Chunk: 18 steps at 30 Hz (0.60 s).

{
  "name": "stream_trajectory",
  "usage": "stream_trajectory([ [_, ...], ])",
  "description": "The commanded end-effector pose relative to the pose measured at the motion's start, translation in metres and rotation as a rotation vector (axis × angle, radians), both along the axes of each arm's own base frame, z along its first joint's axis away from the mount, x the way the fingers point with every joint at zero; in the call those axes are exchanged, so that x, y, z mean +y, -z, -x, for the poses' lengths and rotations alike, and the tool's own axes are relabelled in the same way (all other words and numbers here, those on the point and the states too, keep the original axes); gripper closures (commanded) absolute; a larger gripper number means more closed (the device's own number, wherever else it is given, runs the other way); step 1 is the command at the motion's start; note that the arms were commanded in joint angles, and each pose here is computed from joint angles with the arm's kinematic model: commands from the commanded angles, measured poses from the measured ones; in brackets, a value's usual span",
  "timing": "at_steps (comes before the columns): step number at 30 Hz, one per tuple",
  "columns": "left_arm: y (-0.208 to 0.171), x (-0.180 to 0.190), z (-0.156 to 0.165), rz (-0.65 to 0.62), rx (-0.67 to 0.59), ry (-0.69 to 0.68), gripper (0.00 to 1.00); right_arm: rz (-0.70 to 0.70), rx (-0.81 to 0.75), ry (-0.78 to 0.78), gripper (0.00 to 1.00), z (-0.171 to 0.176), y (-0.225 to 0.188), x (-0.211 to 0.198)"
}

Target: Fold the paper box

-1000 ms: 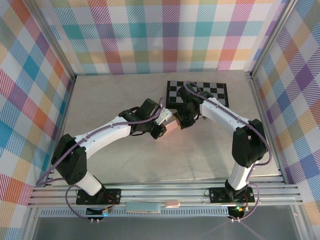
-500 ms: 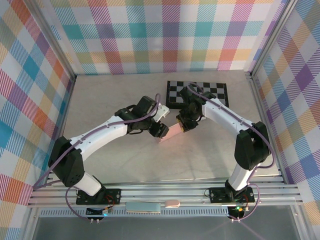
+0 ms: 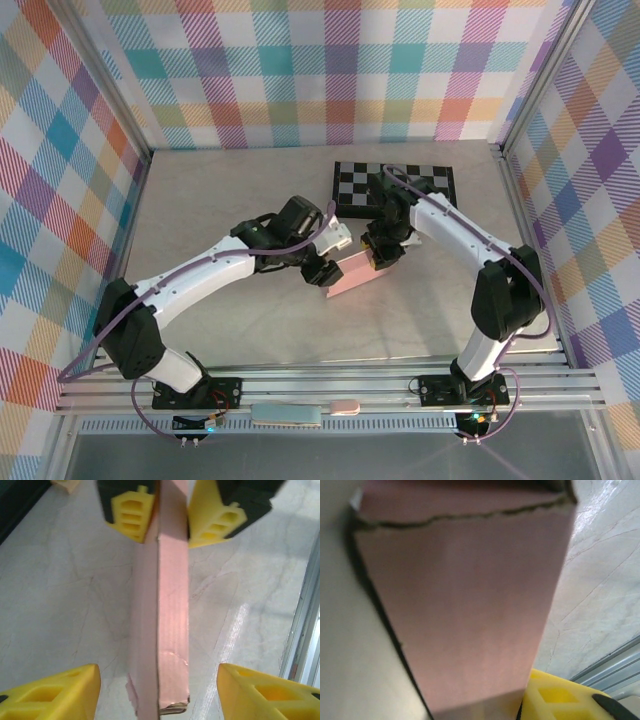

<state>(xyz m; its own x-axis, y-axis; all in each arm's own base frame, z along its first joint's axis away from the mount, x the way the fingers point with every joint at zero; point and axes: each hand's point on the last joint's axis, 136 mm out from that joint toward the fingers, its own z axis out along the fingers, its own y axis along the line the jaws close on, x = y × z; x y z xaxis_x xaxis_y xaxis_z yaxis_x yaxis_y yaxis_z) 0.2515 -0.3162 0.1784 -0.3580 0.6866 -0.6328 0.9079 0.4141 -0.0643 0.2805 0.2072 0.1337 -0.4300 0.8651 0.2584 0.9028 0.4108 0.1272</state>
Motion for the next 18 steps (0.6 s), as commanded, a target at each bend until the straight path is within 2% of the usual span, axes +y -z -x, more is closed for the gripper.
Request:
stream_trajectory([
  [1,0.004,-0.012,0.001,-0.022,-0.027,0.096,0.38,-0.011,0.056,0.022,0.64,0.003,0.001,0.002],
  [8,0.034,-0.025,0.001,-0.122,-0.033,0.162,0.37,-0.026,0.043,0.037,0.64,-0.003,0.001,0.002],
  [13,0.045,-0.027,-0.003,-0.163,-0.059,0.162,0.39,-0.038,0.038,0.038,0.62,-0.005,0.000,0.002],
  [16,0.052,-0.026,-0.007,-0.195,-0.070,0.162,0.44,-0.044,0.006,0.025,0.55,-0.010,-0.005,0.001],
  [18,0.056,-0.025,-0.009,-0.205,-0.079,0.162,0.47,-0.049,-0.052,-0.011,0.44,-0.020,-0.014,0.000],
])
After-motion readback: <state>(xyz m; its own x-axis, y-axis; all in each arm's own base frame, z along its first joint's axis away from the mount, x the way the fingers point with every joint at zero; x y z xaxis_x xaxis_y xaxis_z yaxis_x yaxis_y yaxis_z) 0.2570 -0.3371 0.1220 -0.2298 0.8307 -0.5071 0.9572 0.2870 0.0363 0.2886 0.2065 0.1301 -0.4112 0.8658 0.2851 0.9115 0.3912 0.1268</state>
